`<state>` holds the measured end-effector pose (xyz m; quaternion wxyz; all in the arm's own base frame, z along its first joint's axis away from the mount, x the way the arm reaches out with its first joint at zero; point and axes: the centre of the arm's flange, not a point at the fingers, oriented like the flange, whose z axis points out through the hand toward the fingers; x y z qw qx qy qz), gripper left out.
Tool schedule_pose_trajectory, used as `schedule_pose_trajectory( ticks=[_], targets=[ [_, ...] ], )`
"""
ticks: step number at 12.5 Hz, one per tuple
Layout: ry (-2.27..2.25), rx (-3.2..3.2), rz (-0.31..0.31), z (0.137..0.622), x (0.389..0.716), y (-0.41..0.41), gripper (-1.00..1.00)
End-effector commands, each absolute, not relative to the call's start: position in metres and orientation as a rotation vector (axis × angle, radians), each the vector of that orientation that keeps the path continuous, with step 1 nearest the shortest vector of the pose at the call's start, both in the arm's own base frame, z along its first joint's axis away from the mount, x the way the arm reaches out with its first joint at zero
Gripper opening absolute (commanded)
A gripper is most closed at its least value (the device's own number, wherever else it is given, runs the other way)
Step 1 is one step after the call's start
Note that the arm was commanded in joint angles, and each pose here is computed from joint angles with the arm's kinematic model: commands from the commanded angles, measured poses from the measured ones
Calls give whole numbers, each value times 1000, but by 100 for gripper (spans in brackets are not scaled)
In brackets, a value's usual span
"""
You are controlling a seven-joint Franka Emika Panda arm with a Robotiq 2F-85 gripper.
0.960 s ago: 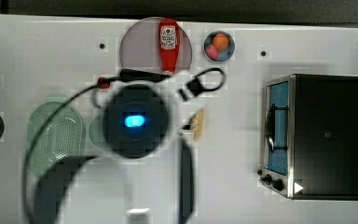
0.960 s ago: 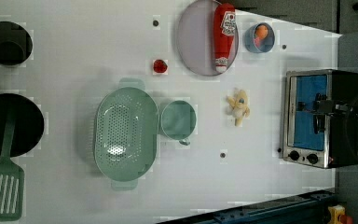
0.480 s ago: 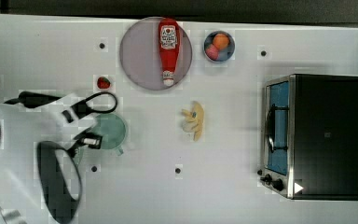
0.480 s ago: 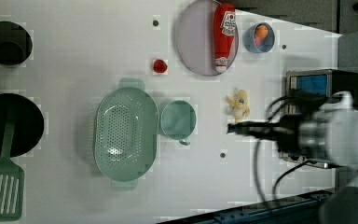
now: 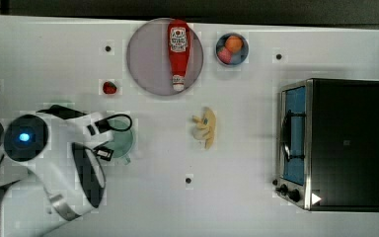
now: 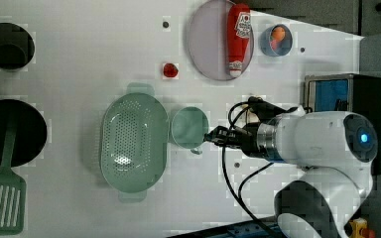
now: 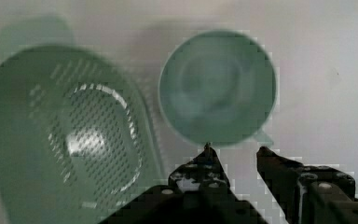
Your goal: Pick Banana and place it in mug.
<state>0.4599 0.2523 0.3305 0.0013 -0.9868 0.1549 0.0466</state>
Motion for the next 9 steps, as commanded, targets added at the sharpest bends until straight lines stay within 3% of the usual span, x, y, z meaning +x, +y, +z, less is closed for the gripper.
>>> schedule_pose_trajectory(
  ticks=[1, 3, 8, 9],
  targets=[
    [617, -3070, 135, 319, 460, 243, -30],
    [622, -3051, 111, 310, 463, 242, -29],
    [618, -3027, 58, 310, 464, 243, 96],
    [620, -3015, 31, 316, 468, 243, 100]
  ],
)
